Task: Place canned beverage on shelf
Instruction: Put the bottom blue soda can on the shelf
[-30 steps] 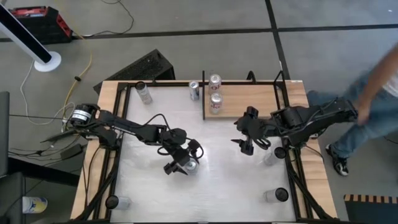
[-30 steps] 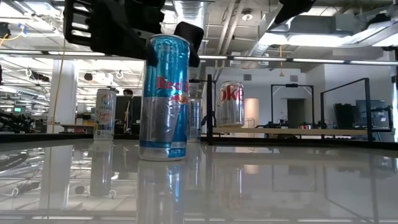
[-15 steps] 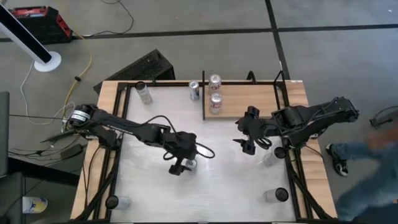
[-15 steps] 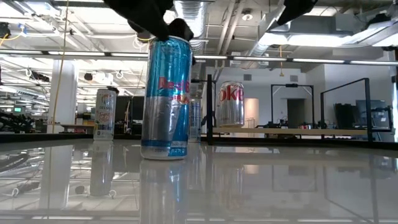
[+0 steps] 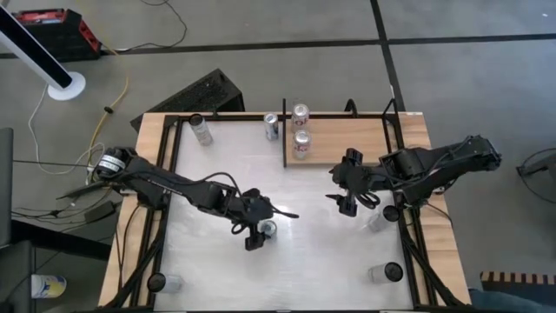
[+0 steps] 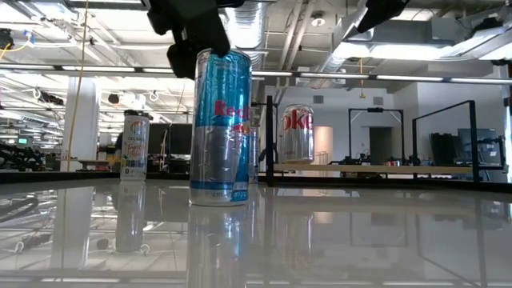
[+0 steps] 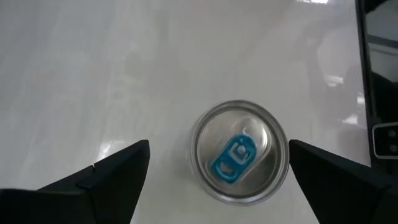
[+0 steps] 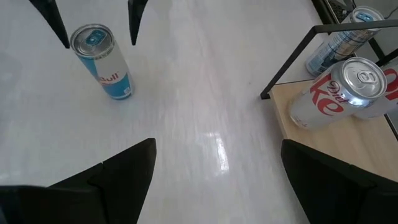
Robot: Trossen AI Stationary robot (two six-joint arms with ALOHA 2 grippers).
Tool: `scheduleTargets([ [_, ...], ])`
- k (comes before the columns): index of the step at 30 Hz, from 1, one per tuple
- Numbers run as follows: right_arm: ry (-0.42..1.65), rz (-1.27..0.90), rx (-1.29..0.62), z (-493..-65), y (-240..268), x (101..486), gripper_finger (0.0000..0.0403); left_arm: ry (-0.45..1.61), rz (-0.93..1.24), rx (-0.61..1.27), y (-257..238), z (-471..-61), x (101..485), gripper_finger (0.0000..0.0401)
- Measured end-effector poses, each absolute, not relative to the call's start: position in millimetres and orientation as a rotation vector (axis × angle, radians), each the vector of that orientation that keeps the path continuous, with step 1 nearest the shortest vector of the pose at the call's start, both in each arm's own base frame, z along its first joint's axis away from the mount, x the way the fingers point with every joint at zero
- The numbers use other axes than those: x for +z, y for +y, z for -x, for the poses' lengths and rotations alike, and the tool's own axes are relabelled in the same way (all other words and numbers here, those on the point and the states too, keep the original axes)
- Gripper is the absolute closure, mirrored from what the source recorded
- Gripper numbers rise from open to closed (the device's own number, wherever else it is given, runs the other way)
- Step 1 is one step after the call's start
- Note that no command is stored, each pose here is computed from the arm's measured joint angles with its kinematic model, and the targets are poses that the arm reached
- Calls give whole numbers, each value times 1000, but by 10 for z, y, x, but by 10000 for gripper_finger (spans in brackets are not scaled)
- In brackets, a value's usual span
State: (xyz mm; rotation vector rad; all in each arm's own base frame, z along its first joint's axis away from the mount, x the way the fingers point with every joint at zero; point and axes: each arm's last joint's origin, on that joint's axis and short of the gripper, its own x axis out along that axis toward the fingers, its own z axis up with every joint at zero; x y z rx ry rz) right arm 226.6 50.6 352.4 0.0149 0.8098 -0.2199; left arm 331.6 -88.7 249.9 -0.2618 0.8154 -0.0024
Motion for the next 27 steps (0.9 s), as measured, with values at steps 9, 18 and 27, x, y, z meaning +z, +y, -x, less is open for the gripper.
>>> scheduleTargets([
  [9, 807, -28, -225, -2266, 506, 3526, 33, 793, 245, 61, -932, -3303, 2500, 35],
  [18, 805, -34, -228, -2266, 506, 3528, 33, 753, 257, 36, -1006, -3313, 2530, 35],
  [27, 804, -38, -238, -2272, 479, 3529, 33, 771, 235, 106, -1101, -3388, 2325, 35],
])
